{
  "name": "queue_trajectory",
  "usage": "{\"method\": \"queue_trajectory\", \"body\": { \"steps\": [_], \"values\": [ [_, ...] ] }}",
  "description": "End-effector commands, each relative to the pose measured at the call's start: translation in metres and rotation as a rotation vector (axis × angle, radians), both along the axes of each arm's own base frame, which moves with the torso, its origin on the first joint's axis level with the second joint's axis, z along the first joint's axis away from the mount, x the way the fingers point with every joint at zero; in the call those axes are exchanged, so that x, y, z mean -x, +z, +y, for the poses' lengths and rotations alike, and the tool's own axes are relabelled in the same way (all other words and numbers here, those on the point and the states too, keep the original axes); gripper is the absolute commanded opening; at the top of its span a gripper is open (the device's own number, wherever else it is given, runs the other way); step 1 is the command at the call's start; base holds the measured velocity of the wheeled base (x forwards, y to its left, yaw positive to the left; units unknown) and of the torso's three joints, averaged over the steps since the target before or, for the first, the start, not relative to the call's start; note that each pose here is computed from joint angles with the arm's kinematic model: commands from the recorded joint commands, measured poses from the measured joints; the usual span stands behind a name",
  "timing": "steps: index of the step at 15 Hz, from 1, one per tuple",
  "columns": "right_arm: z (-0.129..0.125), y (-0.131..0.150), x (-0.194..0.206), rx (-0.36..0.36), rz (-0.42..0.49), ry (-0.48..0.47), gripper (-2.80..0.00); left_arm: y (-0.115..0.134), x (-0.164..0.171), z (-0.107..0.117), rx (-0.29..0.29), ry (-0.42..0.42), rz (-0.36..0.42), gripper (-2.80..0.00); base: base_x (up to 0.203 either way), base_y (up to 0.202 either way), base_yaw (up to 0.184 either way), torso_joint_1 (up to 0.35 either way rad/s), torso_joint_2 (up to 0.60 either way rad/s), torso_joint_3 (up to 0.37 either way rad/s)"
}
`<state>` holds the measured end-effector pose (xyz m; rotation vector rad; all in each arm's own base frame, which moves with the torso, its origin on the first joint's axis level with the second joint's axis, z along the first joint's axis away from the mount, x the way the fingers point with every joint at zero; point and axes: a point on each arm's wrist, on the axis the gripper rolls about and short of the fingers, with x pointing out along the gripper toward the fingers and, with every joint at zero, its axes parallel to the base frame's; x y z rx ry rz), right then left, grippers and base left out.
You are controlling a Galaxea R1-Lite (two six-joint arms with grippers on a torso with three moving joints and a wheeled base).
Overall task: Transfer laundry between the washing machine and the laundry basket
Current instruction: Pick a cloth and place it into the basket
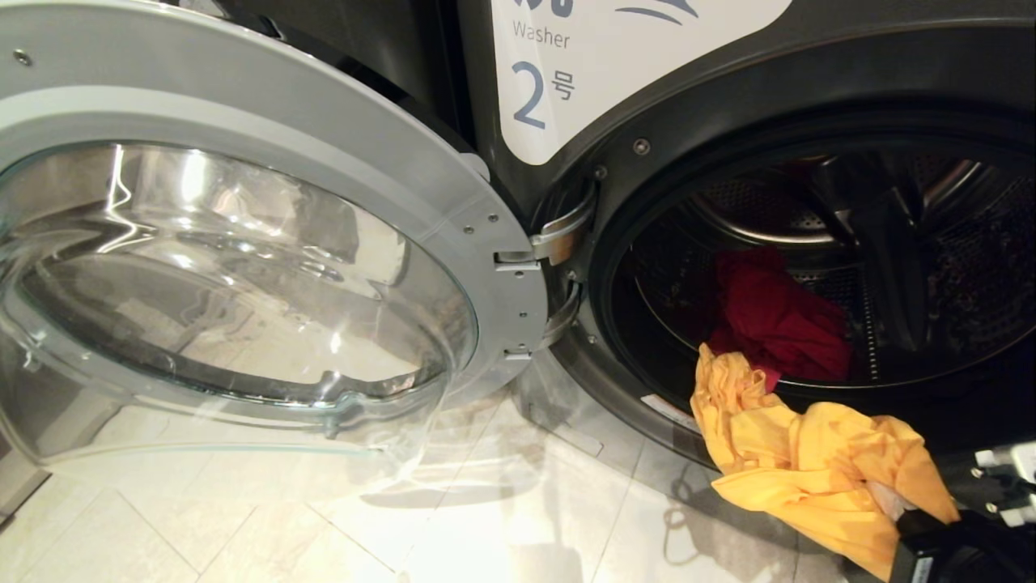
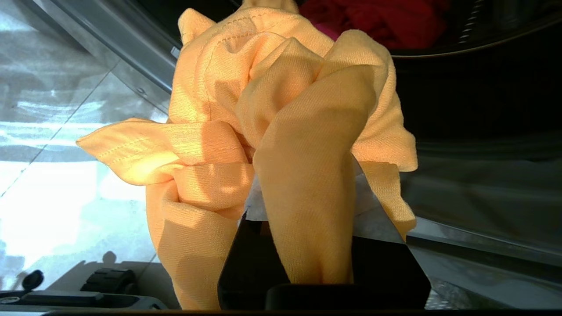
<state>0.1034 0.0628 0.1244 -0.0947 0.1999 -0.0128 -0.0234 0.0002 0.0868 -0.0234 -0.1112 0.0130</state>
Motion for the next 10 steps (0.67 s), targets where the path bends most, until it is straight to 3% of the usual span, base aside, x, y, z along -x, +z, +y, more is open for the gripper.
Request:
{"method": "queue_trajectory", "body": {
  "steps": [1, 5, 10],
  "values": [
    [-0.017, 0.009, 0.021, -0.031, -0.096, -0.006, -2.80, -0.011, -0.003, 0.000, 0.001, 0.000, 0.041, -2.80, 0.000, 0.000, 0.000, 0.000, 0.00, 0.000],
    [-0.025, 0.026, 0.024, 0.023, -0.236, -0.040, -2.80, -0.011, -0.003, 0.000, 0.002, 0.001, 0.041, -2.80, -0.001, -0.002, -0.020, 0.001, 0.00, 0.000],
    [-0.030, 0.029, 0.020, 0.034, -0.243, -0.088, -2.80, -0.011, -0.003, 0.000, 0.002, 0.000, 0.041, -2.80, -0.002, 0.006, -0.167, 0.002, 0.00, 0.001]
  ]
}}
